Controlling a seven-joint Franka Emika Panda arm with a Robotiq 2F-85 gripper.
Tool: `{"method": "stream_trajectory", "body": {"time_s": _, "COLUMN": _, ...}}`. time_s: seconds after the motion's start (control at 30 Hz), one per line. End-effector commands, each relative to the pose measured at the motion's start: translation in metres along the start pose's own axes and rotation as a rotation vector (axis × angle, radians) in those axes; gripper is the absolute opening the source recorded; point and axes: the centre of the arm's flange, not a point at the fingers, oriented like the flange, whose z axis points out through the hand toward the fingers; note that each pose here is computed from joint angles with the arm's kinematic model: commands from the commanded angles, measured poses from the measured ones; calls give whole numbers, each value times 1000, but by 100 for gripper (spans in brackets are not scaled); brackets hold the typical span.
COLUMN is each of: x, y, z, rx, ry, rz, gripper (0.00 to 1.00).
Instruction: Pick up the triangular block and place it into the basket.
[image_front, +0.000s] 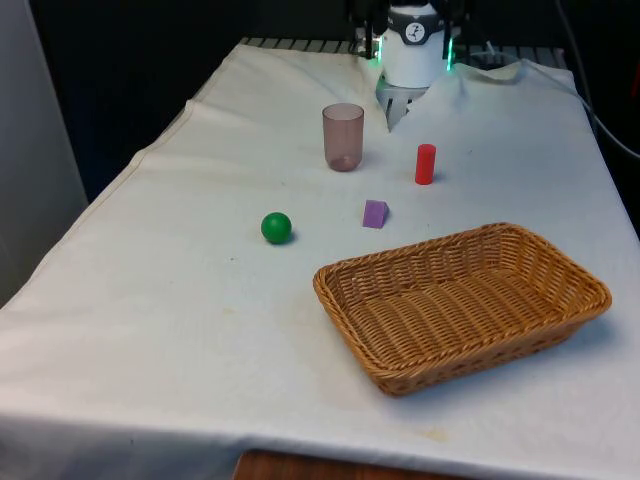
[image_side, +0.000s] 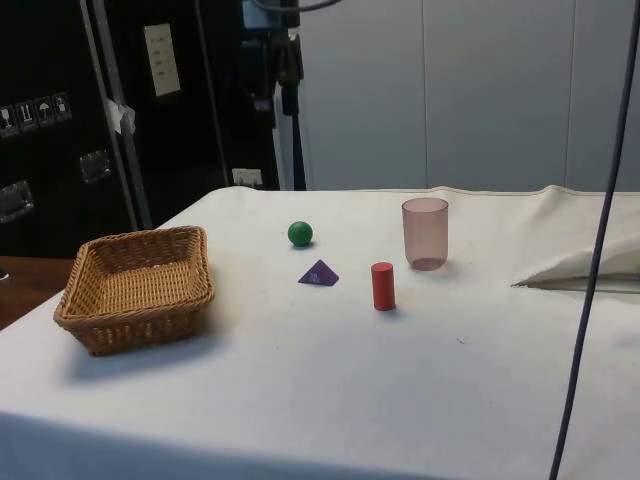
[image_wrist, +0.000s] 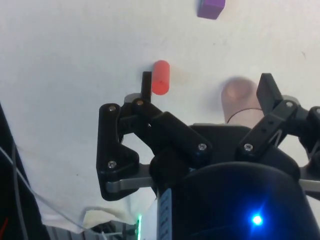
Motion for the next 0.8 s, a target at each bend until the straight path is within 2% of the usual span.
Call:
{"method": "stream_trajectory", "body": {"time_s": 0.0, "x": -1, "y": 1, "z": 4, "rx": -12, "ry": 9, "rz": -1, "gripper": 100}}
{"method": "stream_trajectory", "body": {"time_s": 0.2, "x": -3, "y": 6, "z": 20, "rx": -26, "ry": 25, "rz": 5, "gripper": 100}}
{"method": "stream_trajectory", "body": {"time_s": 0.27, "x": -3, "y": 6, "z": 21, "rx": -19, "ry": 19, "rz": 4, "gripper": 100}}
{"method": "stream_trajectory", "body": {"time_s": 0.3, "x": -2, "y": 7, "z": 24, "rx": -30, "ry": 32, "rz": 8, "gripper": 100}}
{"method": "stream_trajectory", "body": {"time_s": 0.37, "x": -2, "y": 7, "z": 31, "rx": -37, "ry": 35, "rz": 14, "gripper": 100}}
{"method": "stream_trajectory", "body": {"time_s": 0.53, "x": -4, "y": 5, "z": 42, "rx": -29, "ry": 23, "rz": 14, "gripper": 100}}
{"method": "stream_trajectory", "body": {"time_s": 0.77, "x": -12, "y": 4, "z": 68, "rx": -34, "ry": 37, "rz": 22, "gripper": 100}}
